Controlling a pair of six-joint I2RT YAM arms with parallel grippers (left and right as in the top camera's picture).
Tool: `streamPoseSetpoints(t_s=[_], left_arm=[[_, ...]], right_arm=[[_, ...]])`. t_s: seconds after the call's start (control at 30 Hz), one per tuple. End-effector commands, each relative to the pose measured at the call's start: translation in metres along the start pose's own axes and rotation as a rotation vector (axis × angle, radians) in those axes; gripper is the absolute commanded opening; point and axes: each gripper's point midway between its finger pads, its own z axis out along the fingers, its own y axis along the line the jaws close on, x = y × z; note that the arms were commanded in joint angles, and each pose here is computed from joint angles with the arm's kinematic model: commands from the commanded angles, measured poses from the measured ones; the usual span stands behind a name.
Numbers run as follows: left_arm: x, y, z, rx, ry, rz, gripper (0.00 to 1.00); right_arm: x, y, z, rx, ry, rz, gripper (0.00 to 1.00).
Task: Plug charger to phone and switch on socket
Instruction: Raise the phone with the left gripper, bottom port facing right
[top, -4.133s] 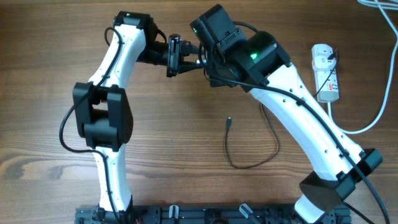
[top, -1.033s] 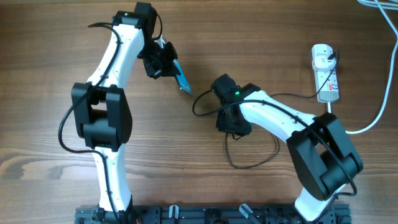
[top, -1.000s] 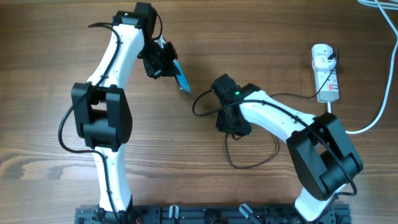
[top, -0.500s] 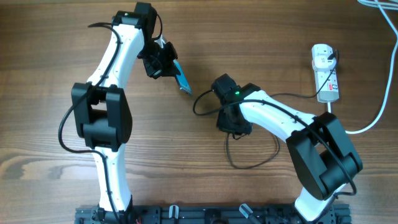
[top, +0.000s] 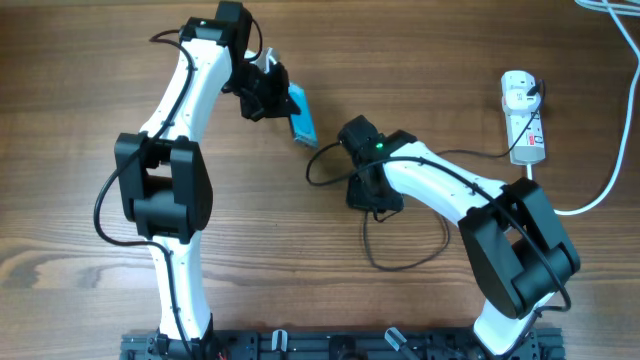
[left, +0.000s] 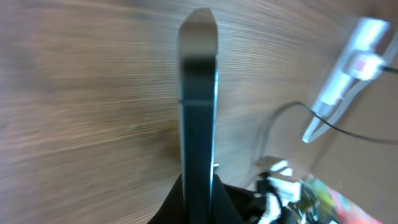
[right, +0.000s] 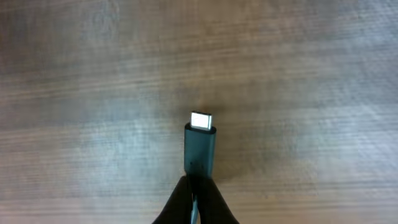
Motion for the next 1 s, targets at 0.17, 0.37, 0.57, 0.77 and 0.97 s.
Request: streamPoseSetpoints(t_s=[0.17,0.37,0.57,0.77,0.97], left_arm=[[0.008,-0.075,-0.05,0.268,-0.082,0.263,0.04],[0.041,-0.127,-0.093,0.379,-0.139,0.465,0.04],[0.081,-0.166,-0.111,0.408,-0.147,0.541,0.04],[0.093,-0.175,-0.111,0.405,-0.142,0.561,0.04],[0.088,-0.171,-0.114,0.394,-0.16,0.561,0.04]], right_arm=[[0.02,0.05,-0.121,-0.37,-0.108,-0.305,0.04],[0.044,0.055,-0.193,-0.519,-0.253,-0.371,0.04],[0.053,0.058,-0.223,-0.585,-0.331,-0.366,0.04],[0.055,0.057,-0.224,-0.59,-0.325,-0.343,0.04],[0.05,0.054,-0.242,-0.587,-0.409,-0.375,0.04]])
